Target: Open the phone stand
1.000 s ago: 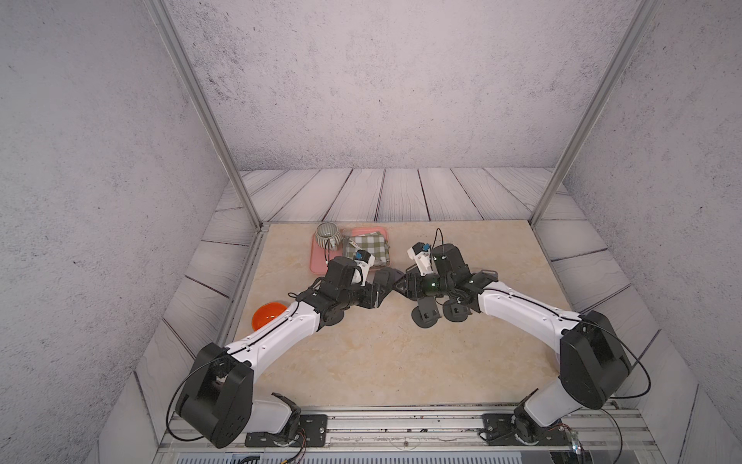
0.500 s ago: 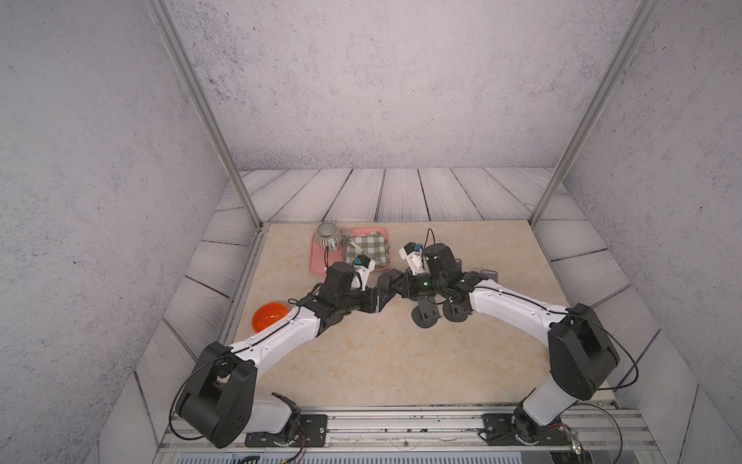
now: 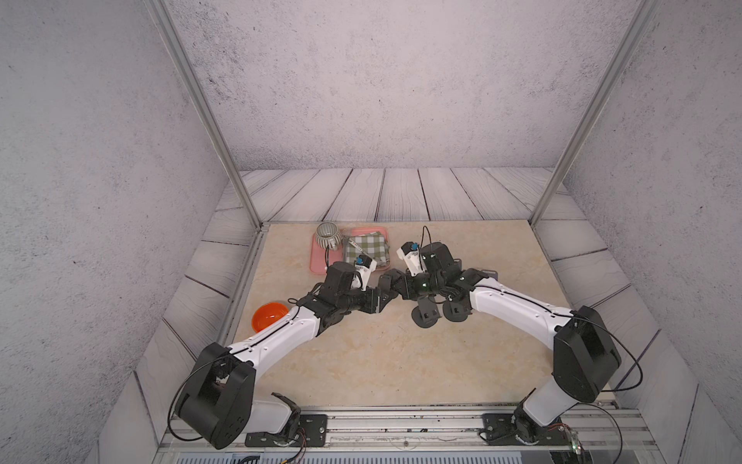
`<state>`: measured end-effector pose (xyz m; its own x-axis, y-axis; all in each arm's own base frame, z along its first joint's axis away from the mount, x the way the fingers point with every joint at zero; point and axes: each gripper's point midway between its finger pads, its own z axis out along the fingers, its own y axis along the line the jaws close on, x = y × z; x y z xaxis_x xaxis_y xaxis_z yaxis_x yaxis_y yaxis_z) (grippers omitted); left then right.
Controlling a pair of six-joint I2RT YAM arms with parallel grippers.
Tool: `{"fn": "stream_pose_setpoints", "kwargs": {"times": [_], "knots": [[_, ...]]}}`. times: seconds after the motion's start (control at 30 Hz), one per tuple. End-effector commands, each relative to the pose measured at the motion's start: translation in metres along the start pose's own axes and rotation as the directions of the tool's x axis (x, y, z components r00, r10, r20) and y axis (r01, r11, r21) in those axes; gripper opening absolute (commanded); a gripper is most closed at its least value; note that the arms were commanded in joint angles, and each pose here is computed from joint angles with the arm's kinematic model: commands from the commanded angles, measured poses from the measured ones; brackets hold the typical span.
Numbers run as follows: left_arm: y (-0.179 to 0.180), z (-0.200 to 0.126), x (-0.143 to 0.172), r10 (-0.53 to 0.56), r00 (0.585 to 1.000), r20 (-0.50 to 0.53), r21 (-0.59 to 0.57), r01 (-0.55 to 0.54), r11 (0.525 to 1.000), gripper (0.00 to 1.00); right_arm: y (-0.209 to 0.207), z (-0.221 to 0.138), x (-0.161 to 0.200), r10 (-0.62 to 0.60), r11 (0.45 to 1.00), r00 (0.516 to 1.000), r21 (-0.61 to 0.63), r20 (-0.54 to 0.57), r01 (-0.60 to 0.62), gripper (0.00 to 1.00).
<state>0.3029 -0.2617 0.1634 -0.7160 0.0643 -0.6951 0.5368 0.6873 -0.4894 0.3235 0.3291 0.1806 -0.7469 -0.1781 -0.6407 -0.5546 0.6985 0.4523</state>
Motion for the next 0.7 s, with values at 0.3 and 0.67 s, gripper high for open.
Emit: {"fn": "stream_pose_setpoints", "kwargs": {"times": [0.3,0.67], "knots": [[-0.009,-0.007,-0.010,0.016,1.000,0.008,0.024,-0.016,1.000,0.37,-0.081,-0.050,-0.014,-0.186,0.869,0.982,0.470,0.020,0.155,0.00],[-0.010,0.000,-0.011,0.014,1.000,0.004,0.040,-0.014,0.999,0.49,-0.026,-0.031,0.001,-0.176,0.975,0.984,0.139,0.020,0.171,0.00]]}}
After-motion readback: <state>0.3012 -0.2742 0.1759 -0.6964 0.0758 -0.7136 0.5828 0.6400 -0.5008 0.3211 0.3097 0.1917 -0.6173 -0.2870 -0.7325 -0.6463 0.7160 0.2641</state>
